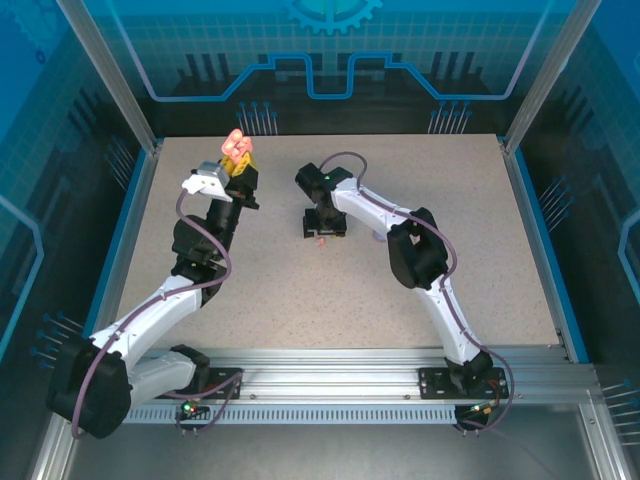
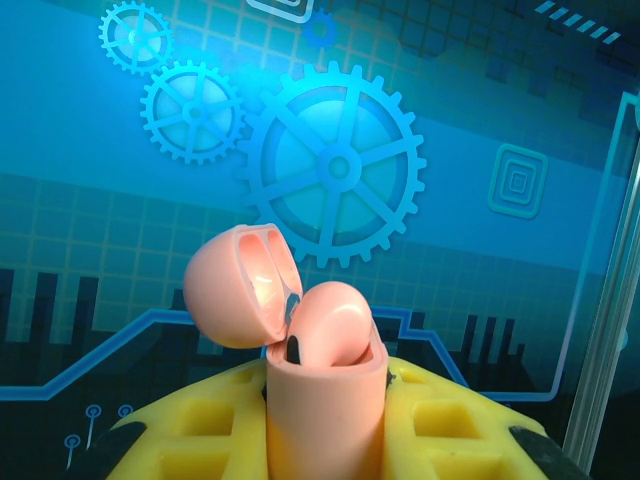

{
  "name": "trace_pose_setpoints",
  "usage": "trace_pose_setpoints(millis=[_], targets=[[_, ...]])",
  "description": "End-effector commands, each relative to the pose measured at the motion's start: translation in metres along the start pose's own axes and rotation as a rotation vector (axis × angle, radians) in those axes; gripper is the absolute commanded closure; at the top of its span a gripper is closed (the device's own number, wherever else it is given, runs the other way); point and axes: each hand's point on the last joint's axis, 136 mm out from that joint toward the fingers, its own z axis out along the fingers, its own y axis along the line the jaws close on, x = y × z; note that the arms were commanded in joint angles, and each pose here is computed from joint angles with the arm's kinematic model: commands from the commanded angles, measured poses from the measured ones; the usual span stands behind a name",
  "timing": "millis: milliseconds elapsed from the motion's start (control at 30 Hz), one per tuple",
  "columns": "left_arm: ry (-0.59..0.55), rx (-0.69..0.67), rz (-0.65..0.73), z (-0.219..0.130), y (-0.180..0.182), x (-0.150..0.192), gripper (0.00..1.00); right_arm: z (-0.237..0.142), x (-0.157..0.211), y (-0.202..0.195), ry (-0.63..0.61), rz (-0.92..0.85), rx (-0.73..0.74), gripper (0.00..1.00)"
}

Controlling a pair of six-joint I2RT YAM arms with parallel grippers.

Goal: Insert wireless bluetooth earbuds into charging case

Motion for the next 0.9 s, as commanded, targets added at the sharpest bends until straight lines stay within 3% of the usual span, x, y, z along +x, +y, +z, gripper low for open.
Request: trace_pose_setpoints(millis=[0, 867], targets=[[-0.053, 0.012, -0.015, 0.004, -0.002, -0.018, 1.0, -0.014, 0.002, 0.005, -0.016, 0.077, 0.025, 0.42], [-0.05, 0.008, -0.017, 0.004, -0.001, -0.014, 1.0, 0.026, 0.008, -0.008, 0.016, 0.097, 0.167, 0.52]])
